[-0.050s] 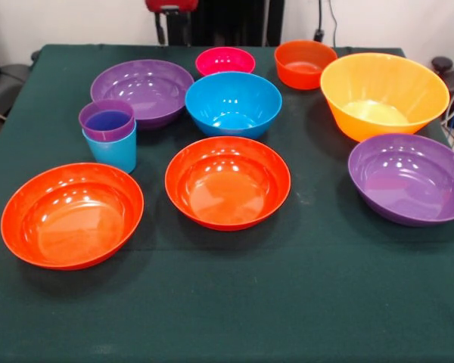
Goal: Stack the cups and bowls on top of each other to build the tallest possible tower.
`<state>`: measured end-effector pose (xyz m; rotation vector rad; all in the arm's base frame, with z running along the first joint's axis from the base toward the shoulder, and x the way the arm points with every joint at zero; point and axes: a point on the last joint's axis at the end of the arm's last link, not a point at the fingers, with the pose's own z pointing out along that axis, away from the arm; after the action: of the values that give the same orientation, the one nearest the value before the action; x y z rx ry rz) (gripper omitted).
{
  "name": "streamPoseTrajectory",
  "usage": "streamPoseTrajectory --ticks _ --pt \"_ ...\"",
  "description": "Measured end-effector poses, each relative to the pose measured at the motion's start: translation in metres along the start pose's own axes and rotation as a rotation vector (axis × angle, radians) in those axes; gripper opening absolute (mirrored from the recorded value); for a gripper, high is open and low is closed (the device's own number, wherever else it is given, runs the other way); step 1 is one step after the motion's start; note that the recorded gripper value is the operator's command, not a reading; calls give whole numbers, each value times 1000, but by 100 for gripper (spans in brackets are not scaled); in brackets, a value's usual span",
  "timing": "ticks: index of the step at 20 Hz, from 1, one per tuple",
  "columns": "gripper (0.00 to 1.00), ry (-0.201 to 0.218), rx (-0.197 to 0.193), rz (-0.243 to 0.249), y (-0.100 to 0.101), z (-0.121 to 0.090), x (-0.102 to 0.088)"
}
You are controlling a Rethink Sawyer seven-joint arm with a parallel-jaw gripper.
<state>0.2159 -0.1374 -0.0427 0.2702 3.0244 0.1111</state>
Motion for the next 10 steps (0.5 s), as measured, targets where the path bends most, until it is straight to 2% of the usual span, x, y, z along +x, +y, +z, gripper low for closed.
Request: streamPoseTrajectory --ticks 3,10 --pt "100 46 38 25 -15 -6 2" --pt "100 17 55 26 -21 -12 -10"
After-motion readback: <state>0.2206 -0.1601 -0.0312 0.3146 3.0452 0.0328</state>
